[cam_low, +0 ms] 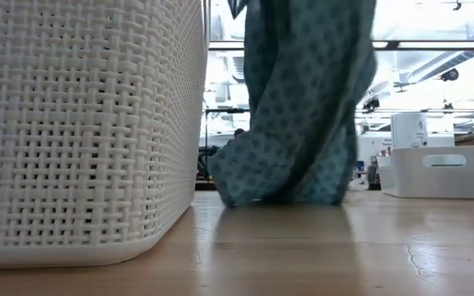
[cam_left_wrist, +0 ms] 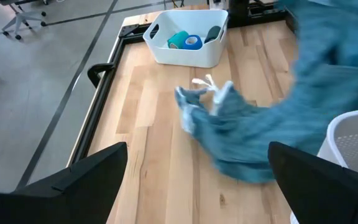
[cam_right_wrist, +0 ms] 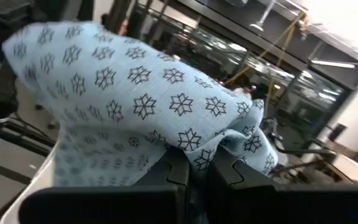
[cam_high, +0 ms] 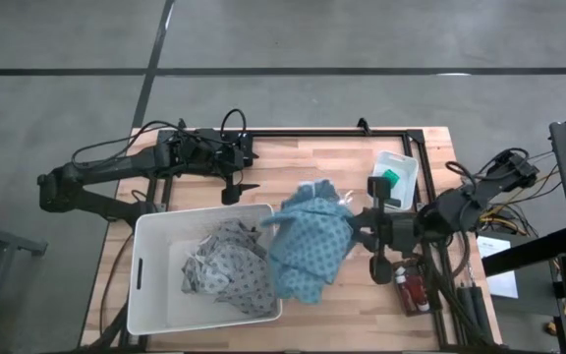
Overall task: Pick & Place Medicine items
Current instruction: Put the blue patient gown into the big white bin
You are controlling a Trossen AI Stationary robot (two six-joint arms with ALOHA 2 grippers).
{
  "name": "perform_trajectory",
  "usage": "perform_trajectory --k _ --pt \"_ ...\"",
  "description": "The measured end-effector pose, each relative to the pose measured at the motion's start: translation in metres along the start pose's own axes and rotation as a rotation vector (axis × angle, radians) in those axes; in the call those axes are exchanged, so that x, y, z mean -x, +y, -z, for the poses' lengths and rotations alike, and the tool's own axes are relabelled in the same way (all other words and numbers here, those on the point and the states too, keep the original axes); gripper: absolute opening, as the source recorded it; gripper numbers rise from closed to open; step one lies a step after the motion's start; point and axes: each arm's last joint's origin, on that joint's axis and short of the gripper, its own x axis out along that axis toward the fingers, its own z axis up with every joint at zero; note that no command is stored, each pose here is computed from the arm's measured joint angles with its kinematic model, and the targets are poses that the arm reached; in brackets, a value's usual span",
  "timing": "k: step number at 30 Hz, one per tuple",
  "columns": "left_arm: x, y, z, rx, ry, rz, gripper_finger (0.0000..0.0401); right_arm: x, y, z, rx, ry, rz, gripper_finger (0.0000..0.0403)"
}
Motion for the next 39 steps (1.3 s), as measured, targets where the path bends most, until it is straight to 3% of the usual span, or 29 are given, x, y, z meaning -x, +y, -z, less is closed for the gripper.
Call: perform_trajectory --k 7,19,31,39 --pt "0.000 0.000 0.000 0.000 0.000 0.000 0.0393 -0.020 -0.005 0.008 -0.003 -0.053 -0.057 0.0013" --pt "0.000 0.000 0.000 0.000 0.000 0.000 0.0393 -0.087 -0.018 0.022 0.036 -0.165 -0.141 0.0013" --pt "0.000 0.000 0.000 0.000 0.000 0.000 0.0393 -0.176 -0.035 0.058 -0.087 -0.188 -0.356 0.0013" --pt "0.000 0.000 0.000 0.000 0.000 0.000 0.0393 -0.223 -0.023 0.080 -0.130 -0.153 -0.383 0.0013"
